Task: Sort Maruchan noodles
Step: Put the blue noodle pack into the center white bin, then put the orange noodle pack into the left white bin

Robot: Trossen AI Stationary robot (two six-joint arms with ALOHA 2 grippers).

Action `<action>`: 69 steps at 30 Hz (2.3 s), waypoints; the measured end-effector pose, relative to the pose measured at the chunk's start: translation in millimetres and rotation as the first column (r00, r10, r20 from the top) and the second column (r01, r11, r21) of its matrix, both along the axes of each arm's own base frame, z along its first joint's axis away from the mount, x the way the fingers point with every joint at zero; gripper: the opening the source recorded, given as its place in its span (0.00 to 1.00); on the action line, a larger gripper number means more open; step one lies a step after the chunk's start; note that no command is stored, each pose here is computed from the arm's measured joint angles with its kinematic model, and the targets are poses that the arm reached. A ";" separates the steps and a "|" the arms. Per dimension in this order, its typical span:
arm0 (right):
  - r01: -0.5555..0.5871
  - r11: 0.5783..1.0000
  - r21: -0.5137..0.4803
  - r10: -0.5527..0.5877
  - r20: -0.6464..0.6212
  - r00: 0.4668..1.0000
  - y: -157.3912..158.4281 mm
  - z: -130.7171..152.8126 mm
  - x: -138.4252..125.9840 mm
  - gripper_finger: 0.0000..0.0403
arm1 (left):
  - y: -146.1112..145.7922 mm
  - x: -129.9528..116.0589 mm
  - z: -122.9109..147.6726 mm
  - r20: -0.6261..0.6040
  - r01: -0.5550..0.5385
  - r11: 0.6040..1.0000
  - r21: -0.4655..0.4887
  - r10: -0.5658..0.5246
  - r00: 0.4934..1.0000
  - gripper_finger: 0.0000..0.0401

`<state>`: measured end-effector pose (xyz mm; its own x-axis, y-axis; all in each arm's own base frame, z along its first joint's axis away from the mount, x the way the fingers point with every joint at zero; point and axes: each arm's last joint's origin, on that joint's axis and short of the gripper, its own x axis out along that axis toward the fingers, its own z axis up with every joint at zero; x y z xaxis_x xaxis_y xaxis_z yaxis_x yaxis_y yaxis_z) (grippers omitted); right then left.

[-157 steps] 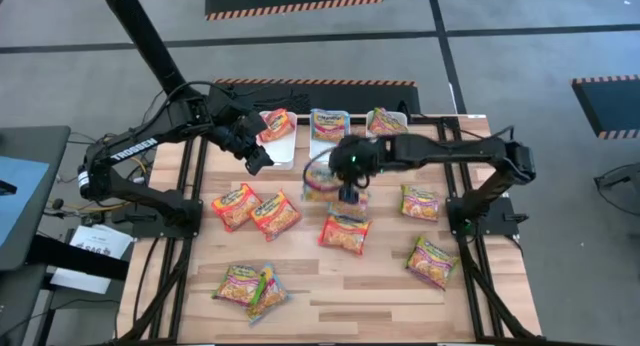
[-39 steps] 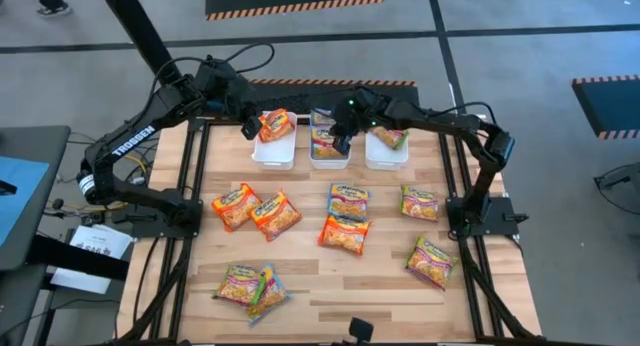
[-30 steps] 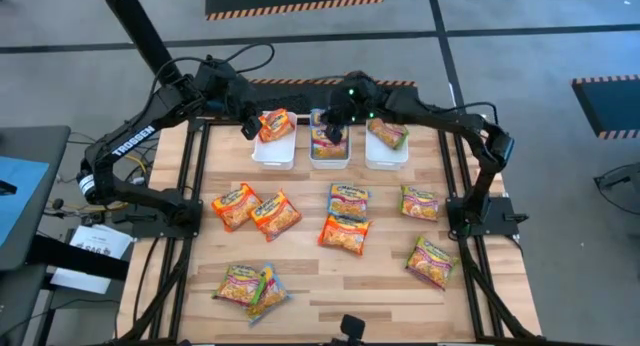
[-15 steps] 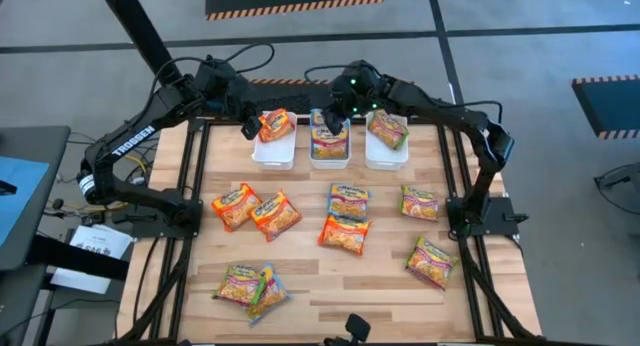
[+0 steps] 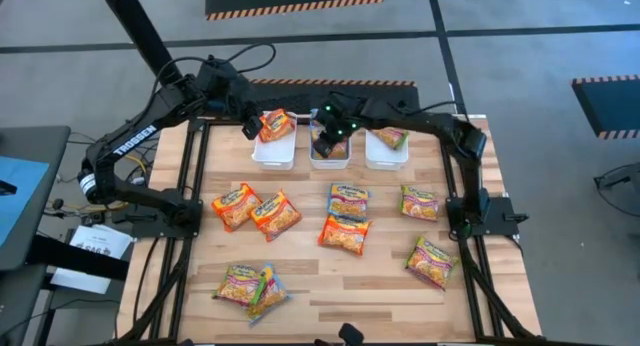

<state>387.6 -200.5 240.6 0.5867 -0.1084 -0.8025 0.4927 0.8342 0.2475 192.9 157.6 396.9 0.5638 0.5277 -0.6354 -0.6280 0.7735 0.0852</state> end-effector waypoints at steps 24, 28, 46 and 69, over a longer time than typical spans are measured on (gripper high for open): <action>0.139 0.983 0.123 -0.109 -0.225 0.968 -6.8 -57.1 -0.3 0.23 | -0.8 0.2 -0.2 0.019 0.006 1.000 -0.027 -0.005 1.000 0.34; 0.173 0.984 0.041 -0.160 -0.229 0.960 -9.8 -54.3 0.4 0.23 | -0.8 0.2 -0.2 0.017 0.007 1.000 -0.025 -0.007 1.000 0.34; 0.303 0.952 -0.037 -0.304 -0.157 0.940 -32.2 -50.8 -2.9 0.23 | -0.7 0.2 -0.1 0.018 0.007 1.000 -0.024 -0.006 1.000 0.34; 0.150 0.985 -0.088 -0.163 -0.163 0.973 -34.4 46.7 -2.2 0.23 | -12.1 -11.5 -15.6 -0.129 0.015 0.978 -0.207 -0.042 0.991 0.34</action>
<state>385.4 -234.8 287.3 0.4145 -0.2515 -0.8746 0.6479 0.7564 0.0896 181.4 145.5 381.4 0.4810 0.3630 -0.7981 -0.5993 0.8005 0.0029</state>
